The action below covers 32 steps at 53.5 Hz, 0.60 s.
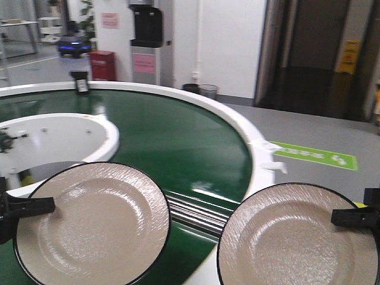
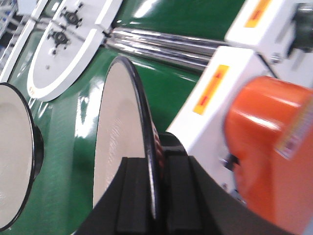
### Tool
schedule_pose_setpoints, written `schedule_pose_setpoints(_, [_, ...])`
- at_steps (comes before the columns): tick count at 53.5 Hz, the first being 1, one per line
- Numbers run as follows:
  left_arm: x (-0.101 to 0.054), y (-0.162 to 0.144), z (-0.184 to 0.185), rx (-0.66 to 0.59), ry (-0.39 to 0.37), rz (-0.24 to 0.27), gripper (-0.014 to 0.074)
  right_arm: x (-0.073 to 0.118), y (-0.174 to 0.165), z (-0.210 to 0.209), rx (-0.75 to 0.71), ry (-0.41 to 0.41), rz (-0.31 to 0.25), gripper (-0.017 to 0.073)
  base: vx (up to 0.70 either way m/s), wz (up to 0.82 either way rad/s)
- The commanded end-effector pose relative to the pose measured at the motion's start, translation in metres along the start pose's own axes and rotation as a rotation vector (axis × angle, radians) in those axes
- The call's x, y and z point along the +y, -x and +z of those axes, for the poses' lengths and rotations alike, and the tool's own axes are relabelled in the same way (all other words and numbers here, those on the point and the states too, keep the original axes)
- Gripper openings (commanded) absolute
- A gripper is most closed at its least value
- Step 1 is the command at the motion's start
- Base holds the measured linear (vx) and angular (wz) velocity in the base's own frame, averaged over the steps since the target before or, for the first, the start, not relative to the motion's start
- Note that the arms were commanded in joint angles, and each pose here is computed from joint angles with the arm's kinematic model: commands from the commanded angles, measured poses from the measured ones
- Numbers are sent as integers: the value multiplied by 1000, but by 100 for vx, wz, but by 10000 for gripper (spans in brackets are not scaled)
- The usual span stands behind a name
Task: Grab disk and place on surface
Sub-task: 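Hold both plates while the base drives to the steel table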
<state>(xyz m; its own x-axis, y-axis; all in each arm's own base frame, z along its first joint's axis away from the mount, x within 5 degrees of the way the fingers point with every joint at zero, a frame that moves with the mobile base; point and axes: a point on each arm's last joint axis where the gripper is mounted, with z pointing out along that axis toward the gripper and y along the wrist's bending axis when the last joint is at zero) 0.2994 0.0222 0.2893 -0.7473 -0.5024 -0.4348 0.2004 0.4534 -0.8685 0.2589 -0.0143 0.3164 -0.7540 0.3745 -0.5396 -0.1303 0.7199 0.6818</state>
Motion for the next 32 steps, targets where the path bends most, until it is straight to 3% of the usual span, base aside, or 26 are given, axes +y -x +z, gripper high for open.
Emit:
schedule_pose_setpoints(1, [-33, 6, -7, -51, -176, 0, -4, 21, 12, -13, -100, 90, 14, -9, -14, -56])
schedule_pose_setpoints(32, [-33, 6, -7, -51, -176, 0, -4, 21, 12, -13, -100, 90, 17, -9, -10, -49])
